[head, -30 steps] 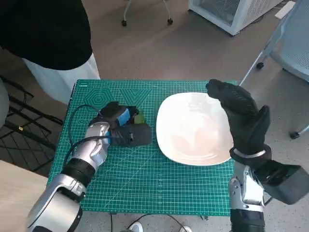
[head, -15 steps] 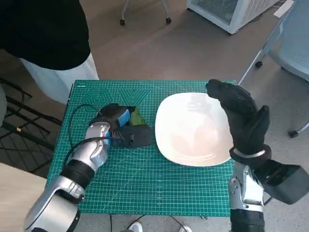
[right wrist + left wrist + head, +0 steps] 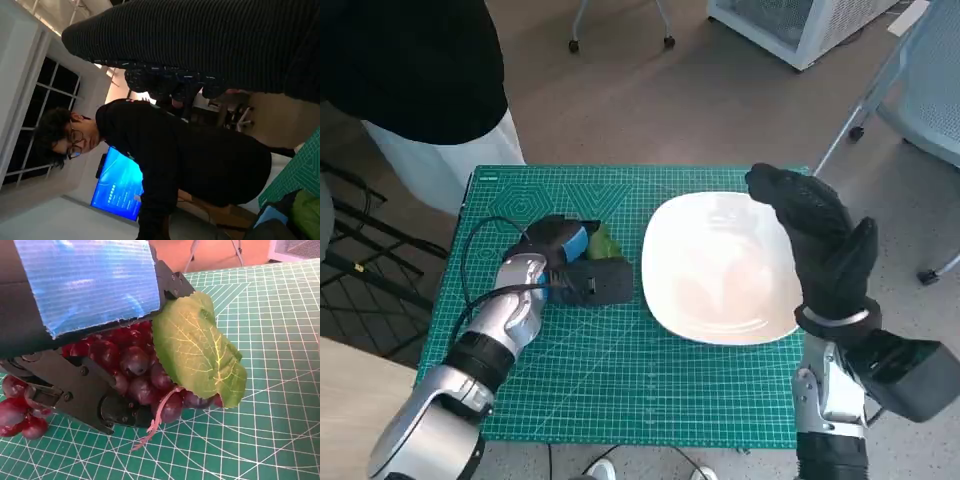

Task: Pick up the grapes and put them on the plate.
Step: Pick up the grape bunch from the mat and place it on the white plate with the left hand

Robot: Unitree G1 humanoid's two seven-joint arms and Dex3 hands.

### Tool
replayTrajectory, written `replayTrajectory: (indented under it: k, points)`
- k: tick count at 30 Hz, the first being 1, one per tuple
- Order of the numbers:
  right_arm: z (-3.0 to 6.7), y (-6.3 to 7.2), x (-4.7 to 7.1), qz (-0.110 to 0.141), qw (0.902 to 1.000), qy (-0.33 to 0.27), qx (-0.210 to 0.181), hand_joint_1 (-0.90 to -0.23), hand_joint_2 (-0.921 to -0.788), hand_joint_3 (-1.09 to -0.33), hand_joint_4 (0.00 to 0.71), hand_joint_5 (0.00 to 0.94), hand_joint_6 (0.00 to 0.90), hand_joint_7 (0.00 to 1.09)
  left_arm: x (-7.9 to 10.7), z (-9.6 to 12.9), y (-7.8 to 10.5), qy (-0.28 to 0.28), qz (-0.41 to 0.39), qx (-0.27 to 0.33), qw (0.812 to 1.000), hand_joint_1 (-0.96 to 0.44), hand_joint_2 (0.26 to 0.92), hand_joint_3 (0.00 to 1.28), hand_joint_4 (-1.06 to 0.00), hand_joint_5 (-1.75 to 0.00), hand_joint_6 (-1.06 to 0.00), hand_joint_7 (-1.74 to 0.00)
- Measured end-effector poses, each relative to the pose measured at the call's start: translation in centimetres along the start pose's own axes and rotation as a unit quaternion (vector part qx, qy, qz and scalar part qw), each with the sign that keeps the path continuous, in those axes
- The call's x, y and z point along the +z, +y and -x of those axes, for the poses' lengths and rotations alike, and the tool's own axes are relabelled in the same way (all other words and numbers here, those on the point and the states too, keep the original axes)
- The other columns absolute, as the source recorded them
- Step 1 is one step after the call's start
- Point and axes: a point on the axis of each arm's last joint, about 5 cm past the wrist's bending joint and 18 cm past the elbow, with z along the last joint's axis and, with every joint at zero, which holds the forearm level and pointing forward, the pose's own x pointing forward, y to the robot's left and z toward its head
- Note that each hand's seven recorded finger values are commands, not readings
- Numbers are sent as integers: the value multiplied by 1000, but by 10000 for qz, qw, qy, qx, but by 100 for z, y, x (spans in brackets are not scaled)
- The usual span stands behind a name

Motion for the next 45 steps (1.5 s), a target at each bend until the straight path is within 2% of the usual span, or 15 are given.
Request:
replayTrajectory:
  k: [17,26,30,35,40,45]
  points:
    - [3,-1,-10,-3,10000,31,-13,-407,-921,-566,302,3,0,601,-68,26,36,-23,-9,51,10000,2,921,179,-485,-1526,-608,-1039]
    - [-2,2,-8,-6,10000,20,-33,-407,-921,-567,302,2,0,604,-90,133,115,-59,91,115,9999,5,921,199,-464,-1556,-592,-1047]
    - [-7,7,-8,-15,10000,7,-44,-408,-921,-567,302,2,1,607,-76,231,221,-184,161,362,9990,5,921,210,-473,-1469,-539,-1184]
    - [-10,12,-10,-29,10000,-3,-54,-408,-921,-567,305,4,1,609,-57,397,364,-438,246,858,9950,7,921,171,-532,-1483,-592,-1040]
    - [-9,18,-17,-51,10000,-4,-80,-408,-921,-567,308,5,1,611,-25,573,481,-719,295,1330,9881,5,921,127,-610,-1396,-609,-1026]
    - [-8,25,-24,-60,9999,-19,-93,-408,-921,-567,309,5,1,613,-3,706,546,-926,278,1670,9812,5,921,114,-615,-1400,-636,-987]
